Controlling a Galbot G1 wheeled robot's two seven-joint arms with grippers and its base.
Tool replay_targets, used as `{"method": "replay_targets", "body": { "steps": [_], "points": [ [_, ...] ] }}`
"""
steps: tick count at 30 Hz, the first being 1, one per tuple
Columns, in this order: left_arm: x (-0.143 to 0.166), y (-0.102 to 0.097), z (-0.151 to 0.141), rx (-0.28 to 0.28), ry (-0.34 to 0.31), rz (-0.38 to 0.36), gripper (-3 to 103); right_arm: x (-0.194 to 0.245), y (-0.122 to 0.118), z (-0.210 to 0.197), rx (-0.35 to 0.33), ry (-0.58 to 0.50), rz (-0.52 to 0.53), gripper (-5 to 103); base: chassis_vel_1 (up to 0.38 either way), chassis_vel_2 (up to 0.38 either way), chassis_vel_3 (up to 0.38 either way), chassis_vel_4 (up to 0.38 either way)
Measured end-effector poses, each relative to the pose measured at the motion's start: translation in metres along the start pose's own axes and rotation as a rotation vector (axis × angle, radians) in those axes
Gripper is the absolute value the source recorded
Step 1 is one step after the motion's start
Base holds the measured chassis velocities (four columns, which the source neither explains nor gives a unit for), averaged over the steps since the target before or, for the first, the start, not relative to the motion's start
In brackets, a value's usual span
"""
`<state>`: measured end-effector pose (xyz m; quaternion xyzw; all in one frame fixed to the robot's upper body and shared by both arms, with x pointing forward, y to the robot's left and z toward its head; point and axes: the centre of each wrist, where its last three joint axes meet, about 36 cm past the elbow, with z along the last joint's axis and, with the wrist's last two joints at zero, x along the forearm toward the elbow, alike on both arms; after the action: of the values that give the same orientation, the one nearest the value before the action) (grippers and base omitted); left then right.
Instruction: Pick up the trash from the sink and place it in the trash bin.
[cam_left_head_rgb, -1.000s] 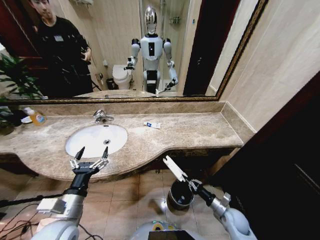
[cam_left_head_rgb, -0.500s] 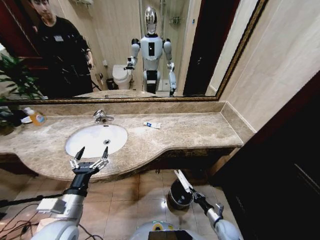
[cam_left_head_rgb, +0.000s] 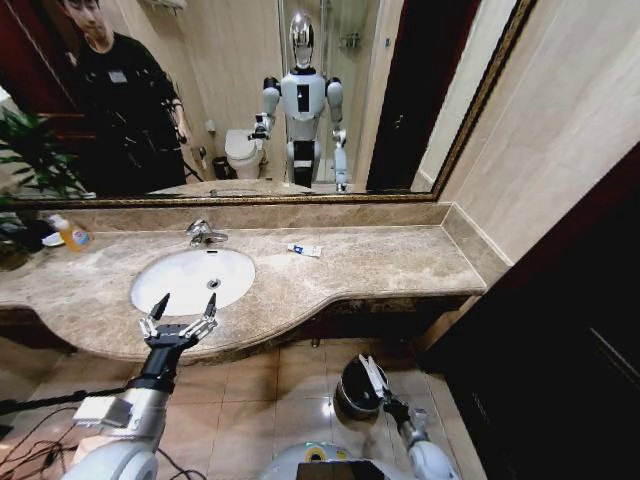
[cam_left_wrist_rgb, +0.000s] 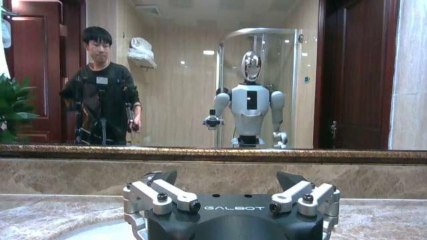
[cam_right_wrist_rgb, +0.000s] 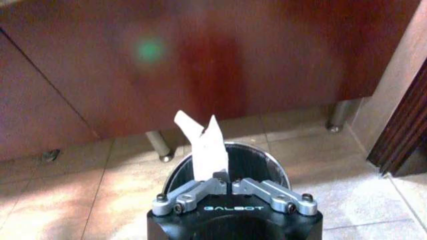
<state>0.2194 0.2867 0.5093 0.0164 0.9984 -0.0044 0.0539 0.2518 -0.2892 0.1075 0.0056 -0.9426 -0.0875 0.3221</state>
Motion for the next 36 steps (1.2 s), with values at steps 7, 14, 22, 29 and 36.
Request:
{"method": "replay_targets", "body": {
  "steps": [7, 14, 22, 29, 36],
  "points": [
    [0.0000, 0.0000, 0.0000, 0.000, 0.000, 0.000, 100, -0.0079, 0.0017, 0.0062, 0.009, 0.008, -0.006, 0, 0.000, 0.000, 0.000, 0.000],
    [0.0000, 0.0000, 0.0000, 0.000, 0.000, 0.000, 100, -0.0090, -0.0038, 0.0034, 0.021, -0.001, -0.012, 7, 0.000, 0.000, 0.000, 0.000],
    [0.0000, 0.0000, 0.0000, 0.000, 0.000, 0.000, 100, -0.0069, -0.0055, 0.0046, 0.037, -0.012, -0.015, 38, 0.000, 0.000, 0.000, 0.000],
    [0.0000, 0.0000, 0.0000, 0.000, 0.000, 0.000, 100, -0.0035, -0.0036, 0.0047, 0.045, -0.021, -0.022, 66, 0.000, 0.000, 0.000, 0.000],
    [0.0000, 0.0000, 0.0000, 0.000, 0.000, 0.000, 100, -0.0006, -0.0018, 0.0062, 0.044, -0.024, -0.023, 88, 0.000, 0.000, 0.000, 0.000]
  ]
}}
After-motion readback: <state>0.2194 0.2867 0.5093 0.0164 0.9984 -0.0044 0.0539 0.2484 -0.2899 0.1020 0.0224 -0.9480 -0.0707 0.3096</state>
